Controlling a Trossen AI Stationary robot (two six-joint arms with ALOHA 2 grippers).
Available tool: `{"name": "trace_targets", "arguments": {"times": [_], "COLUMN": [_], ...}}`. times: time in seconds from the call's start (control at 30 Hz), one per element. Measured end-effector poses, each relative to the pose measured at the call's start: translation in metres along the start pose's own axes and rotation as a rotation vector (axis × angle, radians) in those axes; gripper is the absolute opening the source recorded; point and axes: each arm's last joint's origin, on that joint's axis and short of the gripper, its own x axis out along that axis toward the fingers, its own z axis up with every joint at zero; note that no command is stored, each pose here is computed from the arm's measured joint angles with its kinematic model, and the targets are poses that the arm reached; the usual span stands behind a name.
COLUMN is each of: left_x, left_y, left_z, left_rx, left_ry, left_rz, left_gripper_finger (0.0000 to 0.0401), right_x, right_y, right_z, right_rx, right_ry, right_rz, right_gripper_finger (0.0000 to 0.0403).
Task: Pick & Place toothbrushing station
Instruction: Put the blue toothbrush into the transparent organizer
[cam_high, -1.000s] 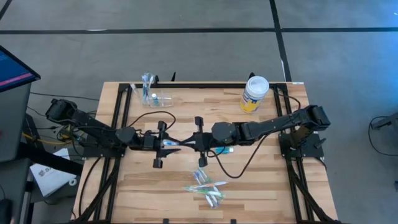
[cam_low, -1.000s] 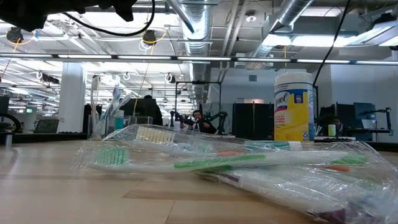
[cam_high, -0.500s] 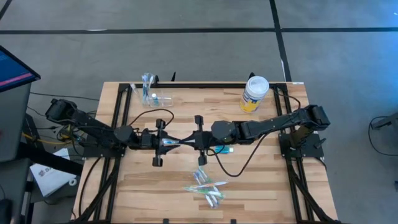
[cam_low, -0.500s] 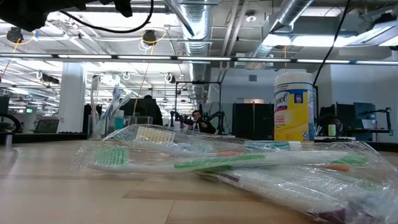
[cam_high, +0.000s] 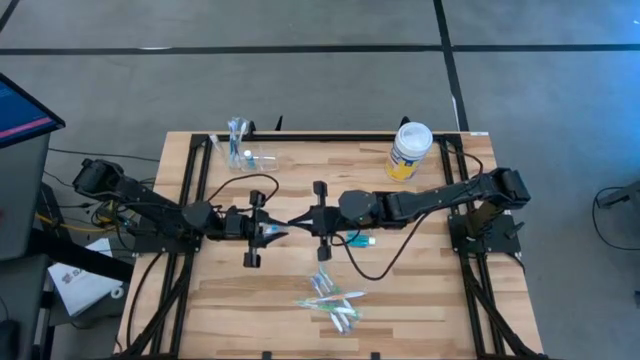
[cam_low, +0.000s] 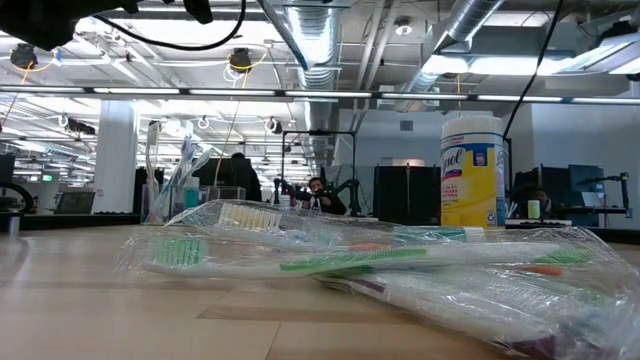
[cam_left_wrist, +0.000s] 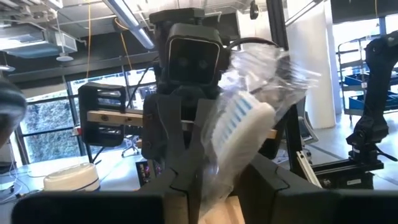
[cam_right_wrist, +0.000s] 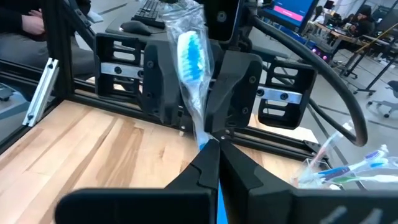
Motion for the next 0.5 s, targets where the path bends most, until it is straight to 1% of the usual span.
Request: {"name": "trace_targets", "arguments": {"times": [0.1, 0.2, 0.23, 0.4, 0.5], "left_x": [0.0, 0.0, 0.0, -0.0001, -0.0001], "left_y": [0.0, 0.0001, 0.0002, 0.0015, 0.0016], "left_z": [-0.0001, -0.0002, -0.0002, -0.001, -0.0015], "left_rx": [0.0, 0.0, 0.0, -0.002, 0.0], "left_ry": [0.001, 0.002, 0.004, 0.02, 0.027], "left_rz": [-0.001, 0.003, 0.009, 0.057, 0.063], "left_gripper_finger": [0.005, 0.0014, 0.001, 0.0008, 0.0007], "right_x": [0.0, 0.0, 0.0, 0.0001, 0.0], "right_y": [0.0, 0.0, -0.0001, -0.0002, 0.0002], "right_z": [0.0, -0.0001, -0.0002, -0.0014, -0.0029], "right_rx": [0.0, 0.0, -0.001, -0.007, -0.032], "right_ry": [0.0, 0.0, 0.001, 0.012, 0.028], "right_rz": [0.0, 0.003, 0.005, 0.006, 0.01], "right_gripper_finger": [0.0, 0.0, 0.0, 0.0001, 0.0015]}}
